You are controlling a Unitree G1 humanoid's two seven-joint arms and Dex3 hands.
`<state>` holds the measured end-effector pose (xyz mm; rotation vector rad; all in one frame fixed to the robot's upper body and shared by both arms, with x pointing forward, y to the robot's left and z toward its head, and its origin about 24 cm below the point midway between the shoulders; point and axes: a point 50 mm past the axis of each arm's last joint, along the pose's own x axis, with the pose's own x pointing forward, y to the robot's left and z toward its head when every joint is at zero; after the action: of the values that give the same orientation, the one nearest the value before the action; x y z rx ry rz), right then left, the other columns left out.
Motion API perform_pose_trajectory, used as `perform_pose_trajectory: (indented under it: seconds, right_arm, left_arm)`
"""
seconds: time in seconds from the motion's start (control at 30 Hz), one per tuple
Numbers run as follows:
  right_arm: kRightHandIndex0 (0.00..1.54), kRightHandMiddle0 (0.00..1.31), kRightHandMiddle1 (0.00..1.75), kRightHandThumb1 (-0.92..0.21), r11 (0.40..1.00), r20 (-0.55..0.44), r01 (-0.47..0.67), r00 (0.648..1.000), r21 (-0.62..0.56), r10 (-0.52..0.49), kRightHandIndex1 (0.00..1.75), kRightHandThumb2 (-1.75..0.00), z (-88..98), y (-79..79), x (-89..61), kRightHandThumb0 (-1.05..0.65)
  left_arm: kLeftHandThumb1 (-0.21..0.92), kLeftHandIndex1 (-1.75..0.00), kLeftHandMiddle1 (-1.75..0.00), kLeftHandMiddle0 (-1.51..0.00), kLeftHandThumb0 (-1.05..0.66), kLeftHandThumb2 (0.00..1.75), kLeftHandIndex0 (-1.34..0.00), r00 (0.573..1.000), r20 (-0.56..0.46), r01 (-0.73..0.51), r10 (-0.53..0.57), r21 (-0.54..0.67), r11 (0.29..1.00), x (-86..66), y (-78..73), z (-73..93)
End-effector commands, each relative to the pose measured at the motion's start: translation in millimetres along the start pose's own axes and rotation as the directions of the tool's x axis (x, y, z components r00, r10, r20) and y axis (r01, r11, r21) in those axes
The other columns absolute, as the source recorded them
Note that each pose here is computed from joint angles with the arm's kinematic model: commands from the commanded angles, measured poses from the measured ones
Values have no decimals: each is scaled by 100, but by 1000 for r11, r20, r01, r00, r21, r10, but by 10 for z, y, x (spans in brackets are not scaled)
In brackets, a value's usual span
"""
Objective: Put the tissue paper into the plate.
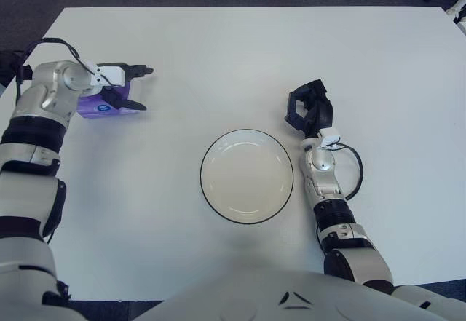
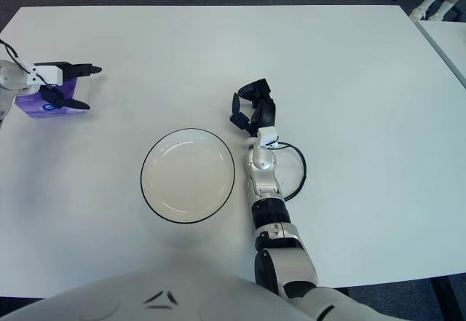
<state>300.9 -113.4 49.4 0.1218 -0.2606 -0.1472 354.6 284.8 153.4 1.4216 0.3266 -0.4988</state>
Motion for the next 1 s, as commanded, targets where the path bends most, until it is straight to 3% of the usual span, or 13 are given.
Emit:
perform_pose_trajectory:
  seconds: [0.0, 0.17, 0.4, 0.7, 0.97]
  right_arm:
    - [63, 40, 175, -58, 996, -263, 87, 960, -34, -93, 140, -99, -510, -275, -466, -40]
    - [63, 40, 175, -58, 996, -261, 82, 961, -37, -89, 140, -99, -508, -281, -466, -40]
    - [64, 41, 175, -57, 995, -266, 85, 959, -42, -93, 139, -101, -510, -280, -464, -40]
    - [64, 41, 175, -57, 996, -267, 77, 960, -48, -87, 139, -101, -505, -271, -460, -40]
    - [63, 41, 175, -57, 996, -269, 76, 959, -48, -86, 139, -101, -508, -264, -457, -40]
  left_arm:
    - [70, 0, 0, 0, -104, 46, 0, 995, -94, -42, 42, 1, 999, 25, -327, -233]
    - [67, 0, 0, 0, -105, 44, 0, 975, -125, -183, 184, 19, 983, 28, -439, -346]
    - [65, 0, 0, 0, -105, 43, 0, 937, -104, -326, 334, 81, 942, -21, -403, -401]
    - [61, 0, 0, 0, -105, 44, 0, 913, -63, -399, 404, 75, 914, -165, -364, -467]
    - [61, 0, 0, 0, -105, 46, 0, 913, -63, -401, 402, 30, 915, -223, -362, -487]
